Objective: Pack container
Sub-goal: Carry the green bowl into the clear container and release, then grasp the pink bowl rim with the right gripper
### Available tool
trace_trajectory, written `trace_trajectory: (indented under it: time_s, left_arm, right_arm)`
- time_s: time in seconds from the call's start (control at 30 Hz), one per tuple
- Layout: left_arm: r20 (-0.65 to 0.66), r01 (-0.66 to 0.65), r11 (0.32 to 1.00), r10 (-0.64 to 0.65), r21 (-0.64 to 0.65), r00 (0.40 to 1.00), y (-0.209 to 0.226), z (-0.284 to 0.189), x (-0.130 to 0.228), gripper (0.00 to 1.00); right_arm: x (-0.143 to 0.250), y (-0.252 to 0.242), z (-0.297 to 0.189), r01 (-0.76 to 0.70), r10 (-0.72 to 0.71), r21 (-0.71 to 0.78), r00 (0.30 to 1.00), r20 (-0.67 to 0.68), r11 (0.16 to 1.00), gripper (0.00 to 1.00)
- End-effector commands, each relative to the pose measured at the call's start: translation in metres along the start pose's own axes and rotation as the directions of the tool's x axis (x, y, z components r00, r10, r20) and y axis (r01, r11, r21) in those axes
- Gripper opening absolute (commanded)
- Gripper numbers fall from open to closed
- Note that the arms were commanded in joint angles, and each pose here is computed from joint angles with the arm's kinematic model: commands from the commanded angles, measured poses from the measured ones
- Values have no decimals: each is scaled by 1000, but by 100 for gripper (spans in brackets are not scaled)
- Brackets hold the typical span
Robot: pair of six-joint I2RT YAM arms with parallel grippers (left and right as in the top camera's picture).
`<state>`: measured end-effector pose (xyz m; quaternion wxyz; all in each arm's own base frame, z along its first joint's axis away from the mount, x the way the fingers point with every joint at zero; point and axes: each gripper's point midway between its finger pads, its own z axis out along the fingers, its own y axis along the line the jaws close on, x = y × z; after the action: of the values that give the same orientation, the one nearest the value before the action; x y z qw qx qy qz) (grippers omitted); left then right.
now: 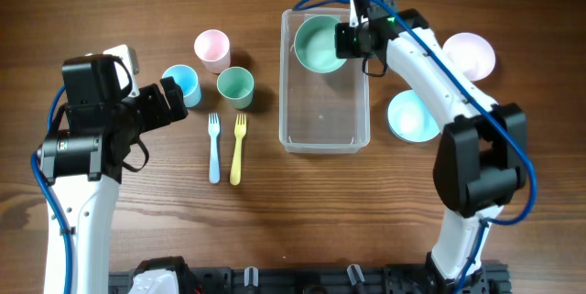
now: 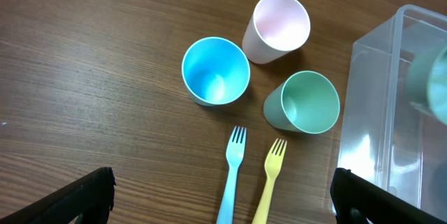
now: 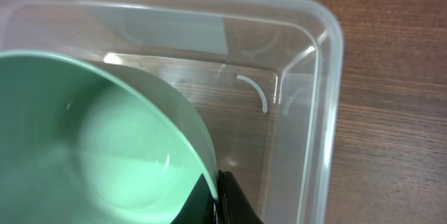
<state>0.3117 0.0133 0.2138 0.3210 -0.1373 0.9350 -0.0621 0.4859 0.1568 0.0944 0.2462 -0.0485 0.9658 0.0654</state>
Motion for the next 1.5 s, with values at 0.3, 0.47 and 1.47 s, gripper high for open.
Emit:
trace_trajectory:
  time_s: [0.3,0.47,1.47]
  left_arm:
    - [17,13,1000,-13,-6,1000,1,-3,-6,100]
    - [17,13,1000,-13,-6,1000,1,-3,-6,100]
    - [17,13,1000,-13,-6,1000,1,-3,-6,100]
  right_arm:
    - [-12,2,21,54,-53,-15,998,44,998,17]
    - [-52,10,-60,54,-47,-36,981,188,998,22]
    - [105,-313,-5,-594,680,390,721,-131,704,35]
